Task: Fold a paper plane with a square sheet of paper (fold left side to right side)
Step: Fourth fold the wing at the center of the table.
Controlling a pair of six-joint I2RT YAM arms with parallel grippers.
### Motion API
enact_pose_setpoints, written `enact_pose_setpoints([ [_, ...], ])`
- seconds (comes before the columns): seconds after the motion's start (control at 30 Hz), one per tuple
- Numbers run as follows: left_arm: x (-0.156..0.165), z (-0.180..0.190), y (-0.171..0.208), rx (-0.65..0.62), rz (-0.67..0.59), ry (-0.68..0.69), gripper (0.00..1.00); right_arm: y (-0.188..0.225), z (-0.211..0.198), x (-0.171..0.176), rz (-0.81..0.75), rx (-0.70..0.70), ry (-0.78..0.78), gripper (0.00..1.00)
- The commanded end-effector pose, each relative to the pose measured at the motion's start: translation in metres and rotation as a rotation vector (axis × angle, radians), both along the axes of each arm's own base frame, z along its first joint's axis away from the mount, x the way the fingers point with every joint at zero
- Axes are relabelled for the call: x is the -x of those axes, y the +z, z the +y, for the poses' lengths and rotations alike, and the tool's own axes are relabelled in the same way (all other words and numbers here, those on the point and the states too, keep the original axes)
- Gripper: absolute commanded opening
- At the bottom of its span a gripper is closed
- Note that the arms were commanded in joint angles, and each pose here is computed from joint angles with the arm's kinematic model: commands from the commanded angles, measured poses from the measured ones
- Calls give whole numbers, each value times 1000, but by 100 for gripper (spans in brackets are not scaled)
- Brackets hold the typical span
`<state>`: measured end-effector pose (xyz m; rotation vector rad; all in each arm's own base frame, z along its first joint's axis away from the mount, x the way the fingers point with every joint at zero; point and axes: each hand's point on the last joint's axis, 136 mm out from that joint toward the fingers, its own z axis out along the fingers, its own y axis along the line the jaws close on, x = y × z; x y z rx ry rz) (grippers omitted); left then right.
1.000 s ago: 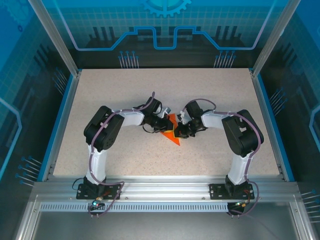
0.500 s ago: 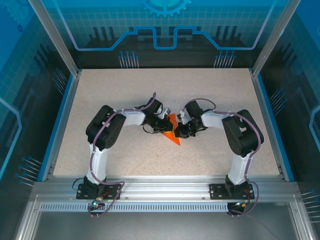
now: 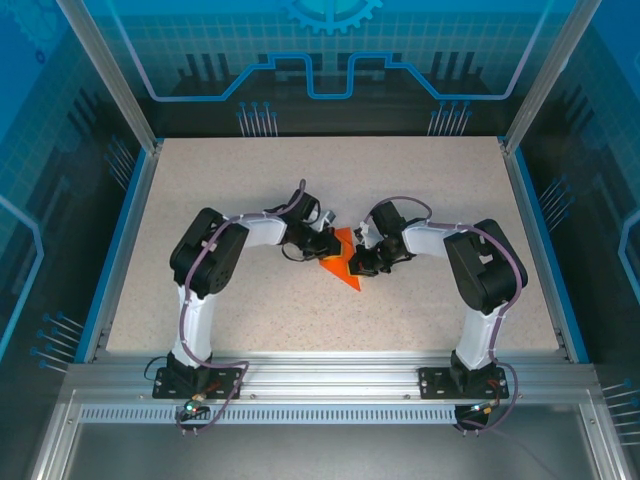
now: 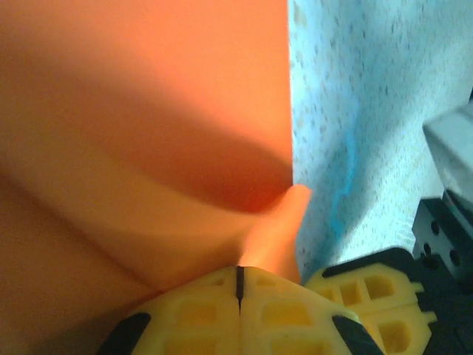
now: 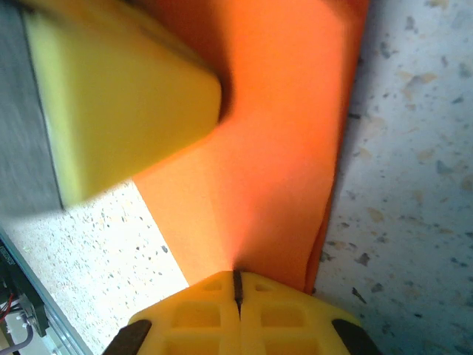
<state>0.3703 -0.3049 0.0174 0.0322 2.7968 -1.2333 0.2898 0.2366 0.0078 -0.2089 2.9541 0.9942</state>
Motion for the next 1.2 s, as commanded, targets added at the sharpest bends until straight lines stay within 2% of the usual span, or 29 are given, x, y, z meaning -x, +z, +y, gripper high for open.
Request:
enact_pose_setpoints([
  [0.0, -23, 21, -10, -75, -42, 47, 0, -49, -55, 45, 182, 263, -29, 0],
  [0.53, -58, 63, -19, -141, -63, 136, 0, -49, -56, 50, 191, 256, -29, 0],
  [1.17, -96, 98, -17, -145, -50, 225, 0, -50, -50, 55, 205, 229, -36, 0],
])
